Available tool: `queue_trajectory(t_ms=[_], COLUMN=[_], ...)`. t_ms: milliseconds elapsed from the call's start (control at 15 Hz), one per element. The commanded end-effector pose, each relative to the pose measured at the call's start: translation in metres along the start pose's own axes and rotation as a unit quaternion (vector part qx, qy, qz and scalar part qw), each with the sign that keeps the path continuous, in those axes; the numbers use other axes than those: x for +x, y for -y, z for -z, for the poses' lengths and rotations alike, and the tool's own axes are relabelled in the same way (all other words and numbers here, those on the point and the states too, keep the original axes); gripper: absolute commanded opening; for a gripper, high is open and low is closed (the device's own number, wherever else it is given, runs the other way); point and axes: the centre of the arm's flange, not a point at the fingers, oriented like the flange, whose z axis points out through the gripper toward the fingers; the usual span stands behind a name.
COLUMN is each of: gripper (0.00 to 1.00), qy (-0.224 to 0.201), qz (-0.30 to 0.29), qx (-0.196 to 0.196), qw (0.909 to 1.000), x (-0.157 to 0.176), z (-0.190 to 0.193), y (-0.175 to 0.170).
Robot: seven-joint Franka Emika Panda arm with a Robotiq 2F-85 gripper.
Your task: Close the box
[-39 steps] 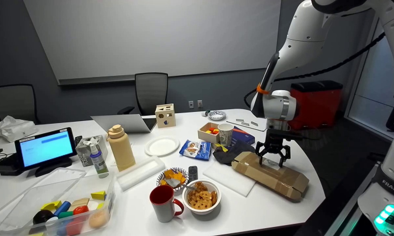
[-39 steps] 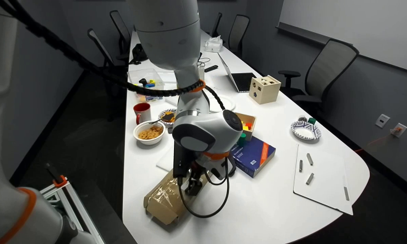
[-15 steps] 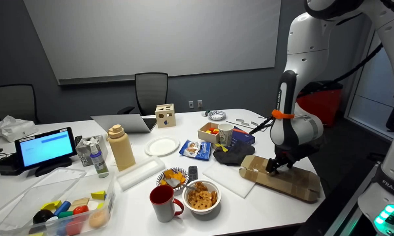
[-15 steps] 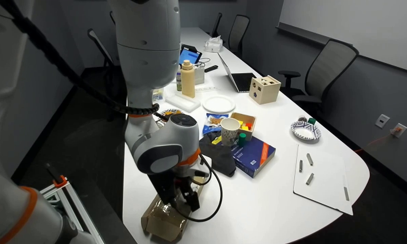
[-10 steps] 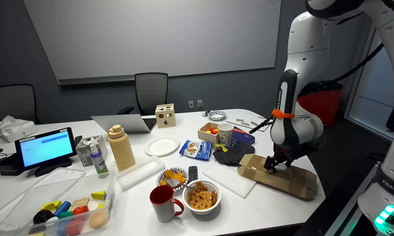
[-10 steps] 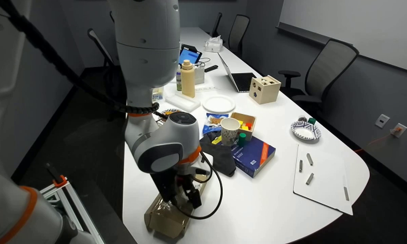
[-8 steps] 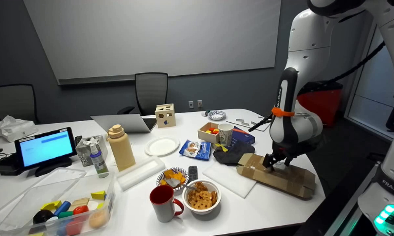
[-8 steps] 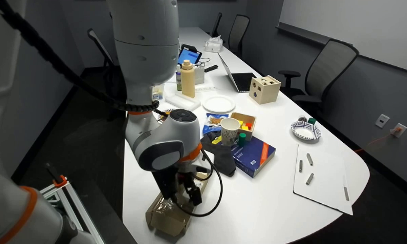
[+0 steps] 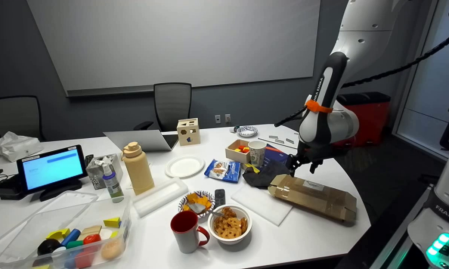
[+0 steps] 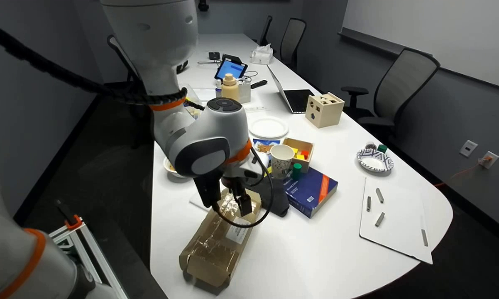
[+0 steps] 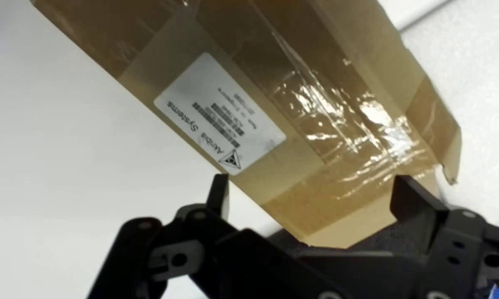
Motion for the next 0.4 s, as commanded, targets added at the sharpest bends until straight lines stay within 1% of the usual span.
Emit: queue_trajectory(t_ms=[0, 333], gripper=[1.00, 1.00], qy=[-0.013, -0.020], qz=[-0.029, -0.046], qx=[0.005, 0.004], qw=[0.9995, 0.9987], x=[0.009, 0.018], z=[0.040, 0.058], y=[0.006, -0.001])
